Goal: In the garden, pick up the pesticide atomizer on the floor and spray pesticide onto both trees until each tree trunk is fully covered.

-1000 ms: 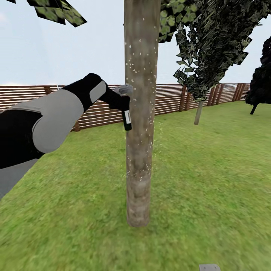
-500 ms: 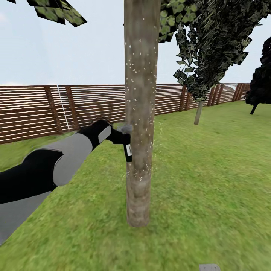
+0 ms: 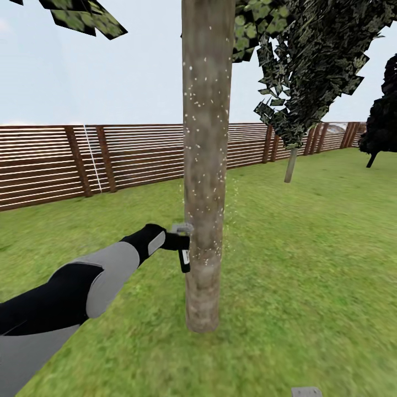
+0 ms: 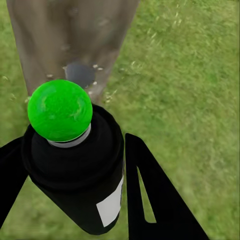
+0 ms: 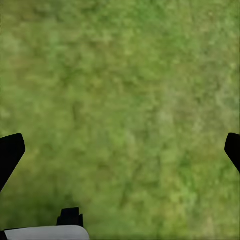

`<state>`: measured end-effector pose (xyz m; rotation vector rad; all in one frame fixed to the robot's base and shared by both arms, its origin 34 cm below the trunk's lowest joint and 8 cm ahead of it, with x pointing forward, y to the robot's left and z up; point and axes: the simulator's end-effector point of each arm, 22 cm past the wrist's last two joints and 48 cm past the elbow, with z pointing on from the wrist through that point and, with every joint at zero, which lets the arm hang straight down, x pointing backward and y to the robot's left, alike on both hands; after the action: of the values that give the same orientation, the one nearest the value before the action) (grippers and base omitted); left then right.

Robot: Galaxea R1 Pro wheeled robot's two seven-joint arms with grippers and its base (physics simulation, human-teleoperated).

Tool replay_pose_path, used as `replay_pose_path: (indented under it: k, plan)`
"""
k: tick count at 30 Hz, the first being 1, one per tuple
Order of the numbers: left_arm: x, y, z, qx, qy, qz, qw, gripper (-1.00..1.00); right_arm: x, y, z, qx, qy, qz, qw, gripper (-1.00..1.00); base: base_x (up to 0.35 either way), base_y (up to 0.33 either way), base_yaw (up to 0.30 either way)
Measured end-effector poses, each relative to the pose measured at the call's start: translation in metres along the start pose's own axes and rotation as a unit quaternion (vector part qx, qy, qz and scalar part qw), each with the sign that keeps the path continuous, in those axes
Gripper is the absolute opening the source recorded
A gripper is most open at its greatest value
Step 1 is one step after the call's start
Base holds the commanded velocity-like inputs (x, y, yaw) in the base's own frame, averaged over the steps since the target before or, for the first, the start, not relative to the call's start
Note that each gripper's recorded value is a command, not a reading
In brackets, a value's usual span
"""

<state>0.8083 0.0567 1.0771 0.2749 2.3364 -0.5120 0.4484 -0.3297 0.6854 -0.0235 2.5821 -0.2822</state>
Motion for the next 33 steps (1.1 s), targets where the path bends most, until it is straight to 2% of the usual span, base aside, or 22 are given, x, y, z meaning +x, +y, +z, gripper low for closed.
replay_pose_path:
  k: [2,4,6,8,9,11,12,15,18,20,21,24,25,27,29,31,33]
  plan:
    - [0.001,-0.004,0.000,0.008,0.000,-0.001,1.0000,-1.00,0.000,0.000,0.000,0.000,0.000,0.000,1.0000,1.00,0.000,0.000,0.000]
    - [-0.009,-0.029,-0.004,0.063,-0.012,-0.002,0.9980,-1.00,0.000,0.001,0.000,-0.001,0.000,0.000,1.0000,1.00,0.000,0.000,0.000]
    - [-0.039,-0.043,-0.015,0.085,-0.043,0.014,0.9954,-1.00,0.000,0.001,0.000,-0.001,0.000,0.000,1.0000,1.00,0.000,0.000,0.000]
    - [-0.078,-0.055,-0.033,0.093,-0.087,0.035,0.9913,-1.00,0.000,0.000,0.000,0.000,0.000,0.000,1.0000,1.00,0.000,0.000,0.000]
    - [-0.091,-0.060,-0.041,0.095,-0.096,0.042,0.9900,-1.00,0.000,0.000,0.000,0.000,0.000,0.000,1.0000,1.00,0.000,0.000,0.000]
    - [-0.122,-0.076,-0.072,0.101,-0.100,0.049,0.9886,-1.00,0.000,0.000,0.000,0.000,-0.001,0.000,1.0000,1.00,0.000,0.000,0.000]
    - [-0.130,-0.080,-0.081,0.100,-0.104,0.055,0.9880,-1.00,0.000,0.000,0.000,0.000,0.000,0.000,1.0000,1.00,0.000,0.000,0.000]
    - [-0.136,-0.083,-0.089,0.099,-0.104,0.059,0.9880,-1.00,0.000,0.000,0.000,0.000,0.000,0.000,1.0000,1.00,0.000,0.000,0.000]
    - [-0.131,-0.085,-0.091,0.100,-0.082,0.051,0.9903,-1.00,0.000,0.001,0.000,-0.001,0.000,0.000,1.0000,1.00,0.000,0.000,0.000]
    - [-0.149,-0.090,-0.105,0.099,-0.089,0.057,0.9895,-1.00,0.000,0.001,0.000,-0.001,0.000,0.000,1.0000,1.00,0.000,0.000,0.000]
    - [-0.153,-0.092,-0.109,0.098,-0.086,0.058,0.9897,-1.00,0.000,0.001,0.000,-0.001,0.000,0.000,1.0000,1.00,0.000,0.000,0.000]
    - [-0.190,-0.102,-0.137,0.093,-0.107,0.073,0.9872,-1.00,0.000,0.001,0.000,-0.001,0.000,-0.001,1.0000,1.00,0.000,0.000,0.000]
    - [-0.214,-0.093,-0.153,0.054,-0.122,0.084,0.9875,-1.00,0.000,0.001,0.000,-0.001,0.000,0.000,1.0000,1.00,0.000,0.000,0.000]
    - [-0.247,-0.084,-0.185,0.001,-0.138,0.085,0.9869,-1.00,0.000,0.001,0.000,-0.001,-0.001,0.000,1.0000,1.00,0.000,0.000,0.000]
    - [-0.269,-0.086,-0.207,-0.017,-0.152,0.089,0.9842,-1.00,0.000,0.001,0.000,-0.001,-0.001,0.000,1.0000,1.00,0.000,0.000,0.000]
    - [-0.298,-0.099,-0.241,-0.024,-0.179,0.100,0.9785,-1.00,-0.001,0.001,0.000,-0.001,-0.001,0.000,1.0000,1.00,0.000,0.000,0.000]
    - [-0.313,-0.104,-0.256,-0.028,-0.188,0.106,0.9761,-1.00,0.000,0.001,0.000,-0.001,0.000,-0.001,1.0000,1.00,0.000,0.000,0.000]
